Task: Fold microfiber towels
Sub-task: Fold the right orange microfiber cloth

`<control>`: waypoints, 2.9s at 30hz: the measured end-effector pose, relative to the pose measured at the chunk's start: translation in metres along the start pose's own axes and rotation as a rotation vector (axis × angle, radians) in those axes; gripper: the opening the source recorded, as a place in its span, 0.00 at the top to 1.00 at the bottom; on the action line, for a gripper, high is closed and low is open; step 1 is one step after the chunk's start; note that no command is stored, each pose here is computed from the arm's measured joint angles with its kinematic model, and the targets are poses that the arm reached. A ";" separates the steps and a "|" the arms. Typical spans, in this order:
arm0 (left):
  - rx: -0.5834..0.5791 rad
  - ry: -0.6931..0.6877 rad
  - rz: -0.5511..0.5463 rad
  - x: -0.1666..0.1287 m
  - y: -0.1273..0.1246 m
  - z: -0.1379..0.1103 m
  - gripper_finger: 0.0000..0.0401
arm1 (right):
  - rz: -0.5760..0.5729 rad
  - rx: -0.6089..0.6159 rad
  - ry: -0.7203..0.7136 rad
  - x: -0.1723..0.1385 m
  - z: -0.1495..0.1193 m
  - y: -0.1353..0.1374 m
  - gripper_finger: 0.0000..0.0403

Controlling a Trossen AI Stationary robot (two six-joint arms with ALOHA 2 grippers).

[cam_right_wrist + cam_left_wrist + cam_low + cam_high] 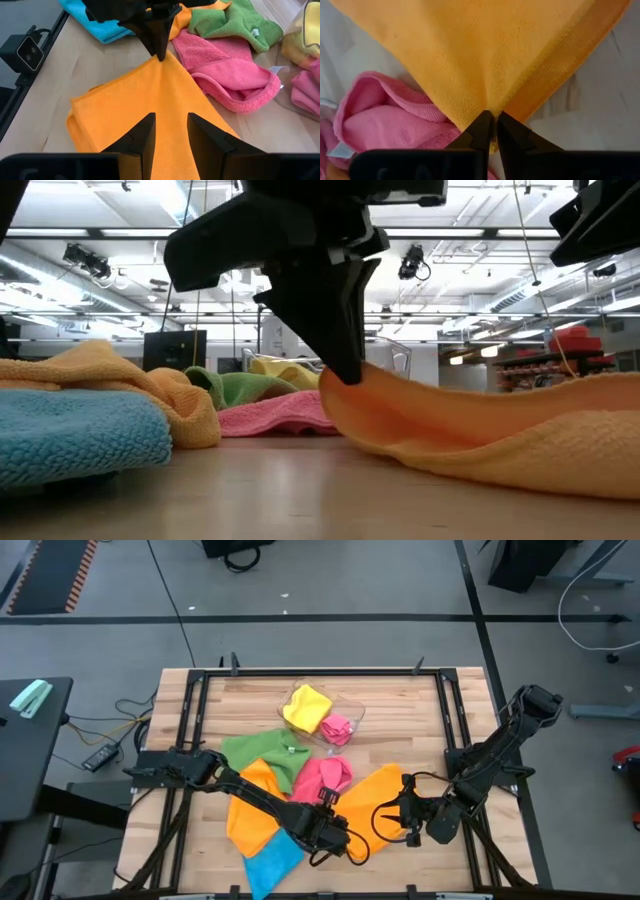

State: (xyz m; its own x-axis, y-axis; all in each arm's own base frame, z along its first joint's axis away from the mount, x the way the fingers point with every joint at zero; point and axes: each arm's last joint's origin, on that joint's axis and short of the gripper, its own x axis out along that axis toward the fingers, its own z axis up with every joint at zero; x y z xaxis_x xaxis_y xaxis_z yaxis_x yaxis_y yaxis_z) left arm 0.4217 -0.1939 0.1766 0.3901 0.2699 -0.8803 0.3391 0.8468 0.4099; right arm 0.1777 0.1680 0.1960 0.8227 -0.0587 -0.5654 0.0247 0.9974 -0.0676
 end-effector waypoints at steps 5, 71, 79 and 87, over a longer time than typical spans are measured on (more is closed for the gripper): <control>-0.011 -0.010 -0.031 0.000 0.000 0.001 0.89 | 0.052 0.045 0.016 0.001 0.000 0.003 0.70; -0.274 -0.408 0.043 -0.112 0.018 -0.147 0.84 | 0.071 0.088 -0.040 0.095 -0.002 0.105 0.49; -0.362 -0.564 0.030 -0.118 0.023 -0.170 0.86 | 0.055 0.079 -0.016 0.113 -0.023 0.110 0.49; -0.394 -0.577 0.025 -0.119 0.023 -0.173 0.87 | 0.005 0.068 0.010 0.119 -0.034 0.108 0.52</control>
State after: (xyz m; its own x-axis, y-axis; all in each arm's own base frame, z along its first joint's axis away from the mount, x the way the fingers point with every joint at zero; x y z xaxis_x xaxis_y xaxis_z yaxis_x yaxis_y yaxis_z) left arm 0.2355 -0.1273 0.2498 0.8230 0.0969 -0.5597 0.0311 0.9762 0.2147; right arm 0.2588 0.2676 0.0938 0.8172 -0.0543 -0.5738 0.0600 0.9982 -0.0089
